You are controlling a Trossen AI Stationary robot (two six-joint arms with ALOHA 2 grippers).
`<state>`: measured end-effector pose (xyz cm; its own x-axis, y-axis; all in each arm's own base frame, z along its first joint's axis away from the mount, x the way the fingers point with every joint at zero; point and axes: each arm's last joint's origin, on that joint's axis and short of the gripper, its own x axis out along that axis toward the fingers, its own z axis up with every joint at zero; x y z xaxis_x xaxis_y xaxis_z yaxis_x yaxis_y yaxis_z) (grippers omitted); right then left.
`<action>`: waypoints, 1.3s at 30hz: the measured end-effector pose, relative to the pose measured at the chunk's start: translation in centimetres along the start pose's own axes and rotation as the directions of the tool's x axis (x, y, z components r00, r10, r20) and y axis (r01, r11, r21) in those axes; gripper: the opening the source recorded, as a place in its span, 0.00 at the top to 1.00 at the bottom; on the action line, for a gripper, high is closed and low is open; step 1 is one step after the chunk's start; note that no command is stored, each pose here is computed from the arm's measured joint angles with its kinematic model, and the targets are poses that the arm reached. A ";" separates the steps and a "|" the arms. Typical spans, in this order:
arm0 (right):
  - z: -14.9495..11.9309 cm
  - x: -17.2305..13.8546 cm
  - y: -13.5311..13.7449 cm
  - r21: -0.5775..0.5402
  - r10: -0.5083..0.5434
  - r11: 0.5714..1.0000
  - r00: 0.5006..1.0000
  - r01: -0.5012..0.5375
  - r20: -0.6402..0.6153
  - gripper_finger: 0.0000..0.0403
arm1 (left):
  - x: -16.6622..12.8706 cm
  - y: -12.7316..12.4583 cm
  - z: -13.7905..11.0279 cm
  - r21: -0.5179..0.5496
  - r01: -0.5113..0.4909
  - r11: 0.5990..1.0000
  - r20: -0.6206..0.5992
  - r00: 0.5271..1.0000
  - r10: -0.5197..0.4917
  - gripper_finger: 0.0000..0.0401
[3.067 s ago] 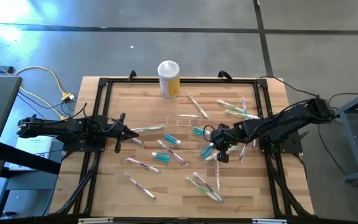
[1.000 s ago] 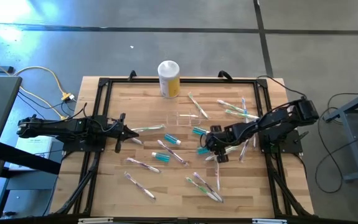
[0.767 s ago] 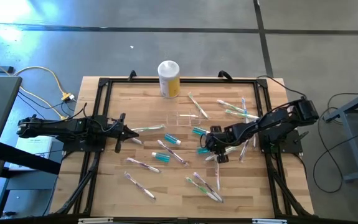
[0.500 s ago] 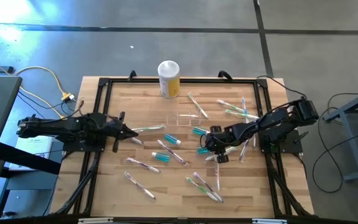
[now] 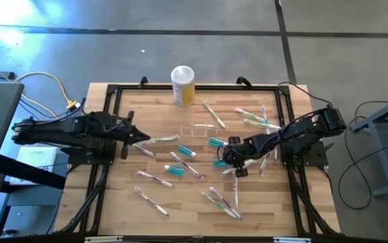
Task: Pick & Place toothbrushing station
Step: Put the mouthwash into the transparent organizer
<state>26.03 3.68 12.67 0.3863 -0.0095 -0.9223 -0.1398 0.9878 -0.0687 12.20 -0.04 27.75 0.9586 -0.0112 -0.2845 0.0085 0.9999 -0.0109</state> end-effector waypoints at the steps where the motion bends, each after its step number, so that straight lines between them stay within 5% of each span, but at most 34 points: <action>1: 0.0 0.0 0.1 -0.004 -0.006 1.000 1.000 0.006 0.000 0.78 | 0.3 0.0 0.1 0.000 0.000 1.000 -0.011 1.000 0.000 1.00; 11: 0.3 -0.4 1.4 -0.067 -0.091 0.994 0.996 0.091 -0.006 0.78 | 5.2 -0.1 -1.0 -0.082 0.038 0.996 -0.178 0.983 -0.052 0.98; 20: 3.0 -3.0 3.3 -0.166 -0.264 0.951 0.965 0.262 0.010 0.78 | 8.6 -0.2 -1.3 -0.188 0.077 0.979 -0.170 0.979 -0.109 0.76; 28: 6.0 -6.0 5.7 -0.304 -0.365 0.867 0.919 0.394 0.150 0.78 | 9.9 -0.3 -1.1 -0.283 0.102 0.954 -0.117 0.983 -0.140 0.60; 39: 8.4 -8.0 6.6 -0.390 -0.478 0.729 0.826 0.562 0.298 0.77 | 13.6 -0.5 -0.9 -0.406 0.237 0.883 0.039 0.969 -0.242 0.58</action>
<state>29.70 11.63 22.84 0.6578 -0.4335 -0.6160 -0.2399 0.6546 -0.7169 24.99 -0.74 23.02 0.9383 -0.2528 -0.2359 0.1191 0.8768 -0.4660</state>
